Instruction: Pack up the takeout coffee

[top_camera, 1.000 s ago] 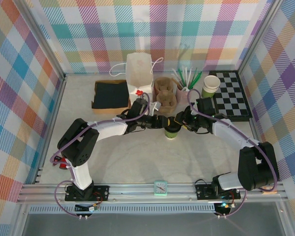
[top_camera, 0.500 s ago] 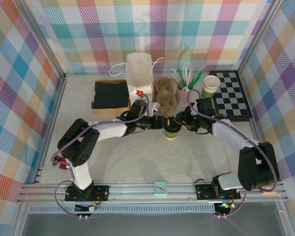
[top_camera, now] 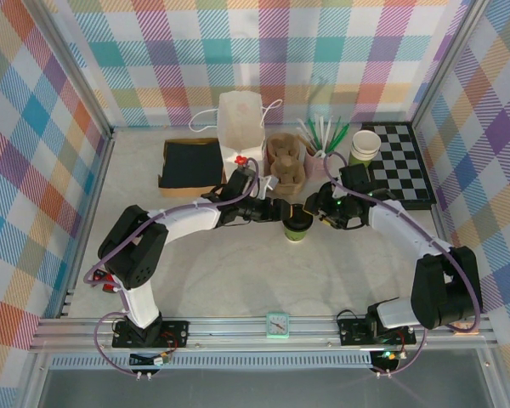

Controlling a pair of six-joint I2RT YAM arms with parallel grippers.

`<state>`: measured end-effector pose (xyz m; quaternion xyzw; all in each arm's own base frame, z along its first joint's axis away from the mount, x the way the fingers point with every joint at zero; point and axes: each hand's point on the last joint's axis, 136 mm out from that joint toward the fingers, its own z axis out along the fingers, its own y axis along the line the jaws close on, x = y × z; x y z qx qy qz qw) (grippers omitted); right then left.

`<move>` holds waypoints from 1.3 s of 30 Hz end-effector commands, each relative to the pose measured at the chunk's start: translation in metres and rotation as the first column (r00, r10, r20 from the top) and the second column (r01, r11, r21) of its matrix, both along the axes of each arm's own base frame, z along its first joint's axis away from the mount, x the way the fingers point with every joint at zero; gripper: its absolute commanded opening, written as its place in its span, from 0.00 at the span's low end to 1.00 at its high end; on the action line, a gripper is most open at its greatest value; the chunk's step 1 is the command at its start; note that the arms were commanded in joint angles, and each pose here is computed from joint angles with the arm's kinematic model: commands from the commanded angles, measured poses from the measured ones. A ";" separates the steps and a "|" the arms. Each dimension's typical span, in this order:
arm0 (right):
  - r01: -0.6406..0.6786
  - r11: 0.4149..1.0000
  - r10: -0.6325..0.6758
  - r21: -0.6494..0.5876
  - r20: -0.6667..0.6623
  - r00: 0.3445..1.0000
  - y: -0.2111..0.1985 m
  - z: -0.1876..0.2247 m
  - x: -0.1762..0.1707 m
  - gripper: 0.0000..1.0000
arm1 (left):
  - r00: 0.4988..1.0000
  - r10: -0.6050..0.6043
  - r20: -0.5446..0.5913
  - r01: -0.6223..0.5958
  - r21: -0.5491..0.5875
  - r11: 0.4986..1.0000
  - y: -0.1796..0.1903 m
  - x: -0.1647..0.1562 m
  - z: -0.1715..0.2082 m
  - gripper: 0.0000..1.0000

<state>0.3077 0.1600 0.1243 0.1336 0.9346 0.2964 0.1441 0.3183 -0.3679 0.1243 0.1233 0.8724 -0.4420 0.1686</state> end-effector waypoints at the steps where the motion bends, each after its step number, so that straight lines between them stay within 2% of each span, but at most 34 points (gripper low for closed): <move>1: -0.011 1.000 0.011 -0.020 0.029 1.000 -0.004 0.018 -0.002 0.61 | 1.000 -0.004 0.024 0.004 0.021 1.000 0.005 0.000 0.020 0.60; 11: -0.021 1.000 0.021 -0.010 0.049 0.999 -0.006 0.028 -0.014 0.61 | 0.997 -0.008 0.073 0.008 0.006 1.000 0.012 -0.006 0.054 0.62; 20: -0.026 1.000 0.026 0.011 0.007 1.000 -0.004 0.008 -0.023 0.58 | 0.999 -0.027 0.041 0.025 0.040 0.999 0.011 -0.019 0.032 0.62; 33: -0.029 0.999 0.030 0.043 -0.011 1.000 0.001 -0.003 -0.024 0.56 | 1.000 -0.020 0.002 0.020 0.045 0.999 0.003 -0.017 0.006 0.61; 39: -0.024 0.999 0.025 0.039 -0.017 1.000 0.001 -0.006 -0.024 0.54 | 0.999 -0.021 -0.028 0.022 0.050 0.998 0.000 -0.017 -0.009 0.56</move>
